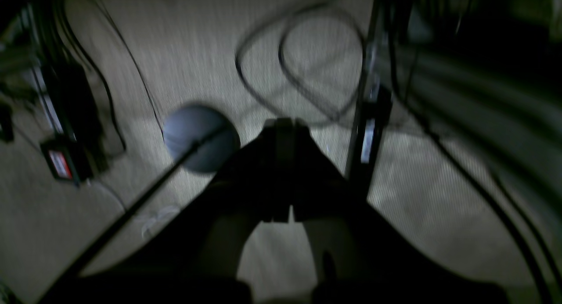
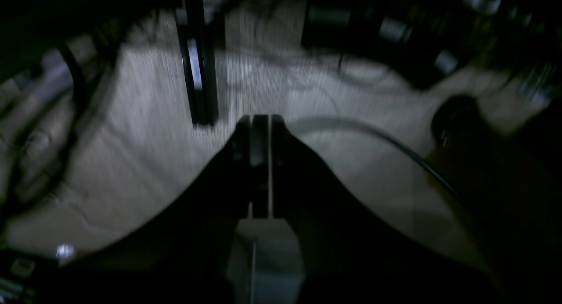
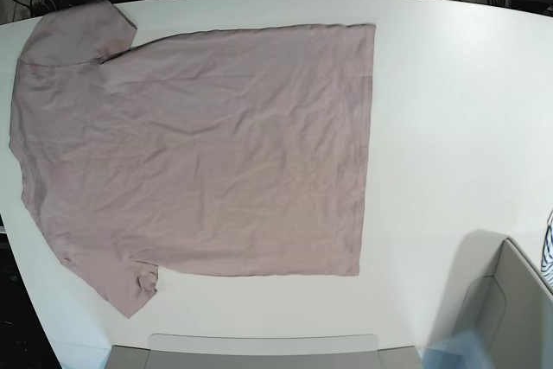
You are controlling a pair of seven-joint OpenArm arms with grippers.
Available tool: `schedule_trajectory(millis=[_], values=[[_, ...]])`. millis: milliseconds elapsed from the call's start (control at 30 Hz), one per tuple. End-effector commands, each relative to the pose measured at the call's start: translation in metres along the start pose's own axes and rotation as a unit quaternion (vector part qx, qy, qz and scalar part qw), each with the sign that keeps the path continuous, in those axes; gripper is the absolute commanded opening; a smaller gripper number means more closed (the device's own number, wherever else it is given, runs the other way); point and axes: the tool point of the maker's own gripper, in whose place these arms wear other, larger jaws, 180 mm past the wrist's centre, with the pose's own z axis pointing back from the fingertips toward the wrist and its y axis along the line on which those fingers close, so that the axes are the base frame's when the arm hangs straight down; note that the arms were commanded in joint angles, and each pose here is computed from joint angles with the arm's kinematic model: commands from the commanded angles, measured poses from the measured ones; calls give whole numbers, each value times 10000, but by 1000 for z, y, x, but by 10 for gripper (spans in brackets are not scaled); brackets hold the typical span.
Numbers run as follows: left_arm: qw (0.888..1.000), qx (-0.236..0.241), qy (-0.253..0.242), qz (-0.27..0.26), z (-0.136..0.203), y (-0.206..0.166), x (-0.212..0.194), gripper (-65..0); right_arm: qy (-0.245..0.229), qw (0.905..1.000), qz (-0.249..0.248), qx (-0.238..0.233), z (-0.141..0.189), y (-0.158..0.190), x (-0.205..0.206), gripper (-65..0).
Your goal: Fold the T-shirt properly
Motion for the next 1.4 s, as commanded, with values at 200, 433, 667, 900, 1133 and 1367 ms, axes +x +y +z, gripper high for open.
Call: schedule_trajectory(millis=[200,433,667,900,1133,1367], values=[[9999,9,133,30,5,-1,-20,-649,-175,9998,32,-58,2,-9,6,-650],[9997,27,-243,44,6,1,-3,-649,-210,9998,3,-28,3,-6,0,-650],[9973,103,-725,17,15,11,13,-649,-480,9988,84,20,9,0,-1,-650],[9964,101,-839,-26,29,15,1,-649,-607,9980,160,19,20,-2,-18,-650],[9988,247,-377,-174,47,40,-25,-649,-704,9971,291,27,41,-5,-49,-650],[9960,389,-629,-502,87,71,-20,-649,-1130,9918,594,49,86,-10,-64,-650]])
